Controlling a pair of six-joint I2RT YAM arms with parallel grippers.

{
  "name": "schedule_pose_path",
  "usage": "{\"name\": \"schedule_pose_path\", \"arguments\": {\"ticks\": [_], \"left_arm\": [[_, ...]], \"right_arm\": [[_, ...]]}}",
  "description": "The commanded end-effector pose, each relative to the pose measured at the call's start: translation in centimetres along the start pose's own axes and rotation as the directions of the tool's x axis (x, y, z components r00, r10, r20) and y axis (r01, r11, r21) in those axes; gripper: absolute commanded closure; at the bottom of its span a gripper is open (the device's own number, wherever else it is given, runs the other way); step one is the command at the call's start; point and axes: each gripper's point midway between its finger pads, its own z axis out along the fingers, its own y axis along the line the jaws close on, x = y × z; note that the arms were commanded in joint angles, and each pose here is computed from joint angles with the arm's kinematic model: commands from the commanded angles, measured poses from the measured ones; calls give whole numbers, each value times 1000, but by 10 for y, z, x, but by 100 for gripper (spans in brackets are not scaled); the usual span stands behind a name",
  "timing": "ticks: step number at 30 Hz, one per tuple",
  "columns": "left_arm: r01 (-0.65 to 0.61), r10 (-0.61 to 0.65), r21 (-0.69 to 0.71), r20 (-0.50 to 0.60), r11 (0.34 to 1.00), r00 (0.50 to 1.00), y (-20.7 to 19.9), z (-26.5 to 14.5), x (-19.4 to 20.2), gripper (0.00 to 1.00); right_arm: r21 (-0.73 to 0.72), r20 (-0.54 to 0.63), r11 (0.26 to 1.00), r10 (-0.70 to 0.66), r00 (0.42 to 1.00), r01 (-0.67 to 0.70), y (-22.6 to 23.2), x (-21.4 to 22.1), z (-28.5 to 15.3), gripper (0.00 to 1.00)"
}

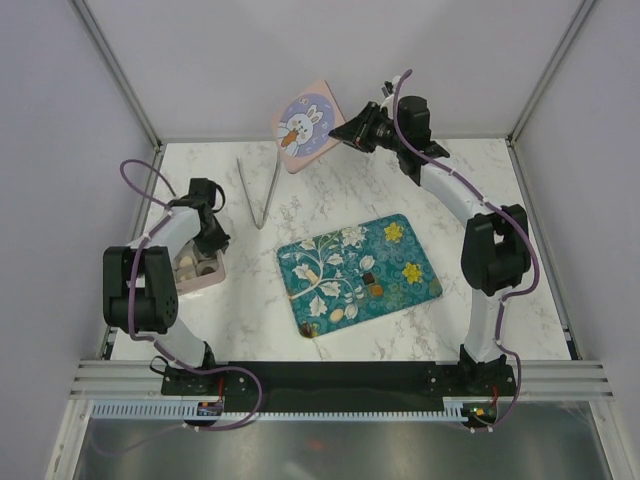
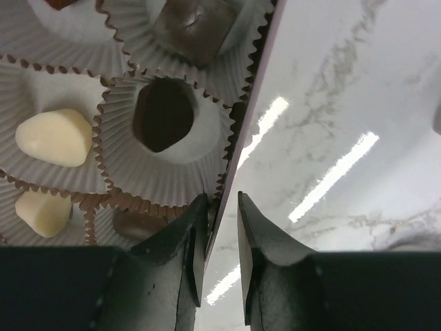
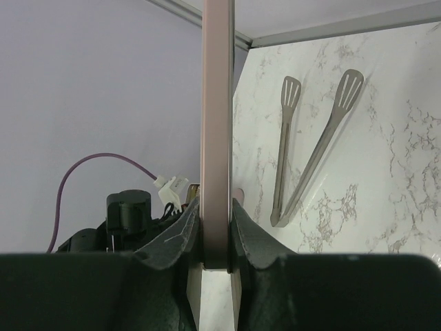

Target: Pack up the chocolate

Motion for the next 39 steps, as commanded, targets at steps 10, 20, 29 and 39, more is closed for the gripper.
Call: {"name": "schedule_pose_path", "arguments": {"ticks": [10,20,29,39], "left_arm": [[-57,51,188,35,981,998,-54,-35,13,68],[2,-76,297,238,955,968,-69,-117,-61,47],[123,-318,398,473,909,822,-59,-179,-155,39],[55,-246,354,522,934,817,-29,-172,-159,37]], "right_arm": [[-57,-16,992,-117,993,116,51,23,1,100],[-115,-40,990,-88,995,83,73,55,28,100],[-215,-53,975,53,997,-63,92,96,76,100],[-310,-62,936,158,986,-169,99,195,99,100]]}}
